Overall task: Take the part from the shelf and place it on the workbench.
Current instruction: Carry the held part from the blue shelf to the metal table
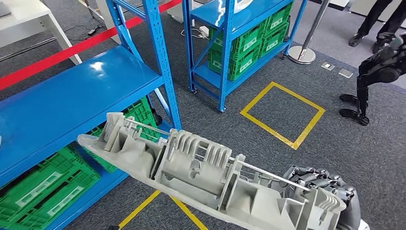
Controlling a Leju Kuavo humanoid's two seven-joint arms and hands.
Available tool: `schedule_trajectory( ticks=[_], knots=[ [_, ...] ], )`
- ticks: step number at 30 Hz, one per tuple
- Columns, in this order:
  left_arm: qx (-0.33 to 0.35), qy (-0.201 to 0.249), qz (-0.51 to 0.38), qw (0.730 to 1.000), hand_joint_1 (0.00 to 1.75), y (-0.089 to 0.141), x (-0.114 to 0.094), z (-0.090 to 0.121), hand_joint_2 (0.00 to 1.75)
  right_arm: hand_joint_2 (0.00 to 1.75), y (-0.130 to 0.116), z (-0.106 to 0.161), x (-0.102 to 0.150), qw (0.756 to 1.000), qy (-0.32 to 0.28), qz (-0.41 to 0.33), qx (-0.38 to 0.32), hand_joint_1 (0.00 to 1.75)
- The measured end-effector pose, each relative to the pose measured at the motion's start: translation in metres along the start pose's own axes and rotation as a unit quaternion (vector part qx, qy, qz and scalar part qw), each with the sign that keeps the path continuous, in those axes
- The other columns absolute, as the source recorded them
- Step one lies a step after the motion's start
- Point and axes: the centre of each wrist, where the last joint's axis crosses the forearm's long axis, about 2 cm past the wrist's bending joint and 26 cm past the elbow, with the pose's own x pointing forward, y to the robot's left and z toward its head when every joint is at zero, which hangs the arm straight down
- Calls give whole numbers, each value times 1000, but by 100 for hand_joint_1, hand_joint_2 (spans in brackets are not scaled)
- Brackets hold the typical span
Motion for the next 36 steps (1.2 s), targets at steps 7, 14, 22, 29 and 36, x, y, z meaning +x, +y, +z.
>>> schedule_trajectory(
  ticks=[7,14,22,29,36],
  knots=[
    [2,11,-2,1000,0,2,-9,3,0,175,-3,-1,-3,1000,-4,-8,-1,175],
    [-1,10,-3,1000,0,1,-7,2,0,175,-5,-2,-4,1000,-2,-4,3,175],
    [-17,8,-5,1000,0,-4,-8,3,0,175,-7,-2,-4,1000,0,2,11,175],
    [-22,-1,-5,1000,0,-5,-3,1,0,175,-9,2,0,1000,-1,-5,4,175],
    [-20,6,-6,1000,0,-4,-5,2,0,175,-14,2,2,1000,-4,-8,9,175]
  ],
)
